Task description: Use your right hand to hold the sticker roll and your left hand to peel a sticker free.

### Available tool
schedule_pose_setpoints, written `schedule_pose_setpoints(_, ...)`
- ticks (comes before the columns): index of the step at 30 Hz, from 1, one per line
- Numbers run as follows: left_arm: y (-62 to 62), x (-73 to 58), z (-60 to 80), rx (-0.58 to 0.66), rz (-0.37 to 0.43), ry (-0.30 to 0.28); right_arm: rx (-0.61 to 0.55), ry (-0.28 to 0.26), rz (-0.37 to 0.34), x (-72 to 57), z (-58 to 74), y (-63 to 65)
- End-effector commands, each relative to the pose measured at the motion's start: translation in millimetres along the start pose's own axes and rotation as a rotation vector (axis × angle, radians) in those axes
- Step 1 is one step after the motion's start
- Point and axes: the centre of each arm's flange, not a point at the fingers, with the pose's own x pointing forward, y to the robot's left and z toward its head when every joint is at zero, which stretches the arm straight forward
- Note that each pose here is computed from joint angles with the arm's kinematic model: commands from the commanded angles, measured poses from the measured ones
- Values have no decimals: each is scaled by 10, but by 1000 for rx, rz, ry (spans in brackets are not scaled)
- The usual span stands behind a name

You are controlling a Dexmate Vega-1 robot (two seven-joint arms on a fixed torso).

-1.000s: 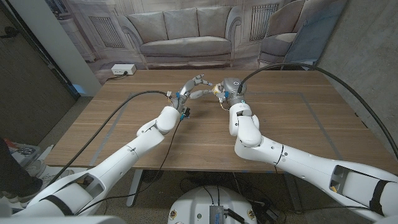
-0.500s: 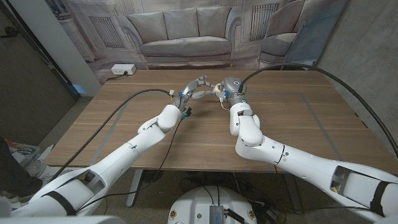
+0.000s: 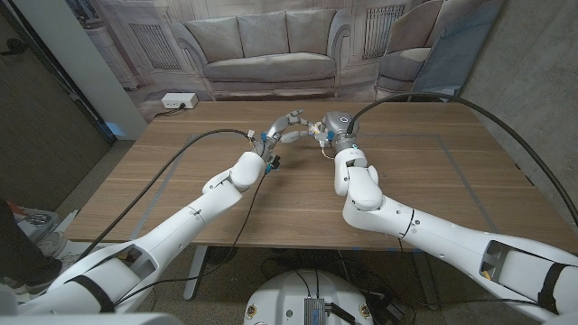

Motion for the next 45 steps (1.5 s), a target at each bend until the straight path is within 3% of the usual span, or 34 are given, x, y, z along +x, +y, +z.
schedule_pose_setpoints(1,-1,32,55,-13,-38,-11,8,-2,1,29,-15,10)
schedule_pose_setpoints(23,73,-76,72,-42,48,-9,8,9,-12,77,-41,37)
schedule_pose_setpoints(30,80,-63,85,-51,32,-19,0,17,-11,93,-47,57)
schedule_pose_setpoints(41,169,-92,39,-80,148,-5,7,26,-47,51,-119,56)
schedule_pose_setpoints(45,154,-49,45,-61,113,1,16,24,-62,23,-140,50)
